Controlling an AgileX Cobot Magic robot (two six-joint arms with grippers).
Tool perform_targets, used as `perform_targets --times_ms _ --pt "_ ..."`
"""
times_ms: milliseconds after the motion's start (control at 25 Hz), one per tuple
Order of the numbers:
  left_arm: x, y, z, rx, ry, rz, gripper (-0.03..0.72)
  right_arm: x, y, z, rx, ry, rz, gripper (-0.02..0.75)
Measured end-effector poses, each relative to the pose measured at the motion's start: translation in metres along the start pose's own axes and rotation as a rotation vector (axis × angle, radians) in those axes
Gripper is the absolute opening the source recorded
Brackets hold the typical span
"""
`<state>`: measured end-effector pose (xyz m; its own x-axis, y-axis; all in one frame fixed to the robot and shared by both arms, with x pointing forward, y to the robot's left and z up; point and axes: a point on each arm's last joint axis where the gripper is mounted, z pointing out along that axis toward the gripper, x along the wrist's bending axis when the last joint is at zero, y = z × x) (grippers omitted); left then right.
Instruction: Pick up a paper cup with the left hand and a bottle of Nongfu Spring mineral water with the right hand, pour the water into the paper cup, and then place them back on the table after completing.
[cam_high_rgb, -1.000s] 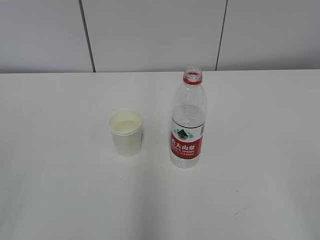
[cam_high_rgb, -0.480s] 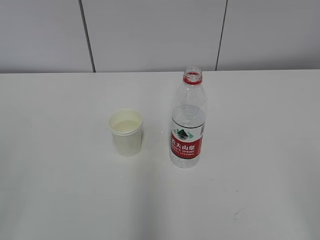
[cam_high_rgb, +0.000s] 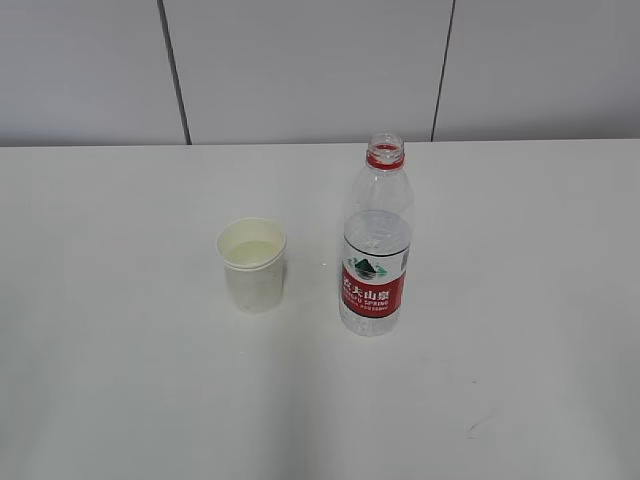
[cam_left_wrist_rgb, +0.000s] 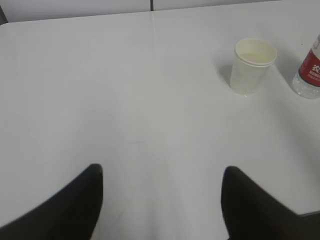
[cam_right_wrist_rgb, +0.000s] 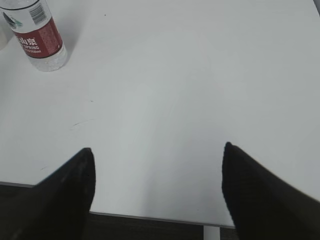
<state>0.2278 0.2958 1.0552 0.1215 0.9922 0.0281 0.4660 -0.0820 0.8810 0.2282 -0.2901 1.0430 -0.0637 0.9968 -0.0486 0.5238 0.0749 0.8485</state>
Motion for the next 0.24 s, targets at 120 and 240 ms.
perform_targets --times_ms 120,240 --pt "0.0 0.0 0.0 0.0 0.0 0.0 0.461 0.0 0.0 0.0 0.0 0.0 0.0 0.587" --pt "0.0 0.0 0.0 0.0 0.0 0.0 0.461 0.0 0.0 0.0 0.0 0.0 0.0 0.587"
